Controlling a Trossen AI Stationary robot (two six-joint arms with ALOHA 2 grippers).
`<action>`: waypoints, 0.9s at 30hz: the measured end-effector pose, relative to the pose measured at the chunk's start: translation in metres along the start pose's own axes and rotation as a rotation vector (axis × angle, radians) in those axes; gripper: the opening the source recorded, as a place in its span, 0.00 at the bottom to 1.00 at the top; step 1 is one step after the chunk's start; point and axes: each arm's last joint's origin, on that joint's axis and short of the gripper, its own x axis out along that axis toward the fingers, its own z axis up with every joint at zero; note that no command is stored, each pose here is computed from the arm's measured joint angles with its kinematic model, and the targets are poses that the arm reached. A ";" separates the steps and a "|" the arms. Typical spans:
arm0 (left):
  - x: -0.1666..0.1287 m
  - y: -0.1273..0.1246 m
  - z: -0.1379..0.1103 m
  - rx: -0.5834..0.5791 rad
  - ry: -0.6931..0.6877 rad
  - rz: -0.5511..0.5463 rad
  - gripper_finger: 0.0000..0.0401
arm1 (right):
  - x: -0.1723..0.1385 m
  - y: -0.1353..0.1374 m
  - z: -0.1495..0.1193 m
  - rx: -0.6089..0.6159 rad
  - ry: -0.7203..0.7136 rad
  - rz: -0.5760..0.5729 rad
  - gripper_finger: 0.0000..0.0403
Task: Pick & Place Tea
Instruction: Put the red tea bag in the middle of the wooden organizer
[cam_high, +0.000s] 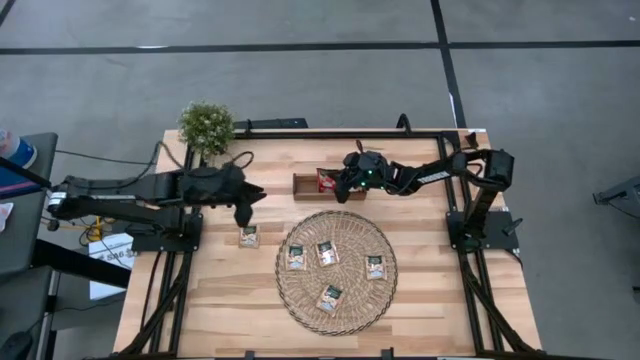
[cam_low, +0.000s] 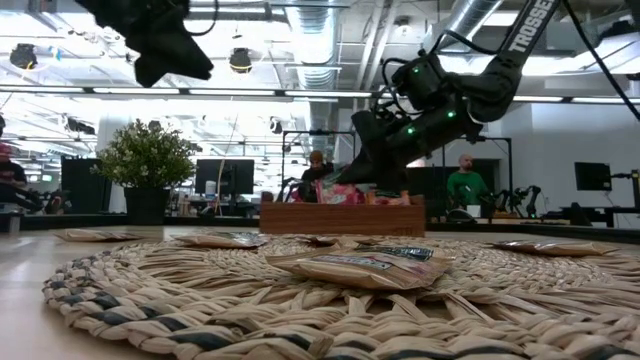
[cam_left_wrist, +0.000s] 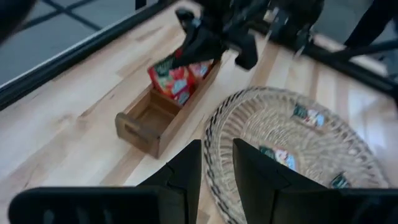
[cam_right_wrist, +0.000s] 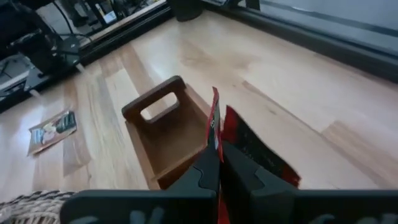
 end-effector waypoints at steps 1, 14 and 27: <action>-0.004 0.002 -0.002 -0.005 -0.020 -0.009 0.21 | 0.000 0.000 -0.001 0.000 0.009 -0.002 0.00; -0.024 0.008 -0.004 0.005 -0.113 -0.048 0.21 | -0.002 0.003 0.001 -0.018 -0.001 -0.068 0.00; -0.020 0.007 -0.006 0.043 -0.090 -0.039 0.21 | -0.002 0.004 -0.002 -0.043 0.023 -0.072 0.00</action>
